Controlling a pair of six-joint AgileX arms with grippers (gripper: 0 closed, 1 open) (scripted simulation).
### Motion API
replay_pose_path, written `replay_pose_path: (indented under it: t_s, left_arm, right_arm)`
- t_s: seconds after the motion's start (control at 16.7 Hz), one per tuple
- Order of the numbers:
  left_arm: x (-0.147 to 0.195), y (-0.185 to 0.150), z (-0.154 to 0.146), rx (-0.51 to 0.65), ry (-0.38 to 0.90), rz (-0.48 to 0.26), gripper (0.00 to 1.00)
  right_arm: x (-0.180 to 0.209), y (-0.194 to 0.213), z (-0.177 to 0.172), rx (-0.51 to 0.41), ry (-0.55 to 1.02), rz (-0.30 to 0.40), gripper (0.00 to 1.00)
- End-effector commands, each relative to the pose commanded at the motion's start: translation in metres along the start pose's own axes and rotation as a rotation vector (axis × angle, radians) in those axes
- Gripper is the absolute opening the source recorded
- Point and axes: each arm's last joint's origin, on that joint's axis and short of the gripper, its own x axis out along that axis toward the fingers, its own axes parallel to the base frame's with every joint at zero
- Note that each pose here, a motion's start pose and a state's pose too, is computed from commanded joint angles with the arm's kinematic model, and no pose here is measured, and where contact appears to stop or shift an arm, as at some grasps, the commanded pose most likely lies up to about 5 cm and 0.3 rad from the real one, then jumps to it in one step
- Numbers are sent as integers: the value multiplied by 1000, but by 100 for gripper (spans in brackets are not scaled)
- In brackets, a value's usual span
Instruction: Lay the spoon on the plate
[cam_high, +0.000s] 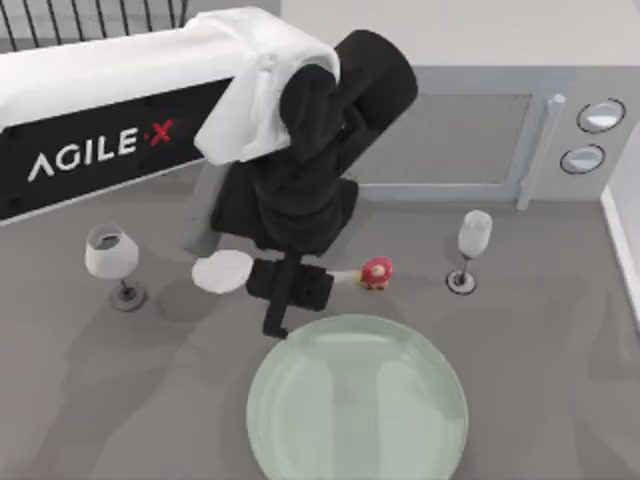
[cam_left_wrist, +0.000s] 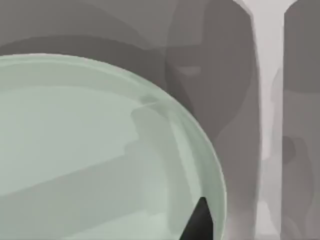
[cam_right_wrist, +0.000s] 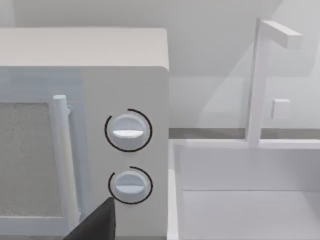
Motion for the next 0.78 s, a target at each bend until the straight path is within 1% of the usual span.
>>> replay_pose_path:
  t_s: [0.18, 0.42, 0.6, 0.78]
  left_arm:
    - [10, 20, -31, -103, 2, 76, 0]
    - [20, 42, -55, -190, -22, 154, 0]
    - [24, 49, -61, -214, -35, 180, 0]
    - [24, 49, -61, -214, -35, 180, 0]
  right_arm:
    - [0, 0, 0, 0, 0, 0, 100]
    - [0, 0, 0, 0, 0, 0, 100]
    - [0, 0, 0, 0, 0, 0, 100]
    - [0, 0, 0, 0, 0, 0, 100]
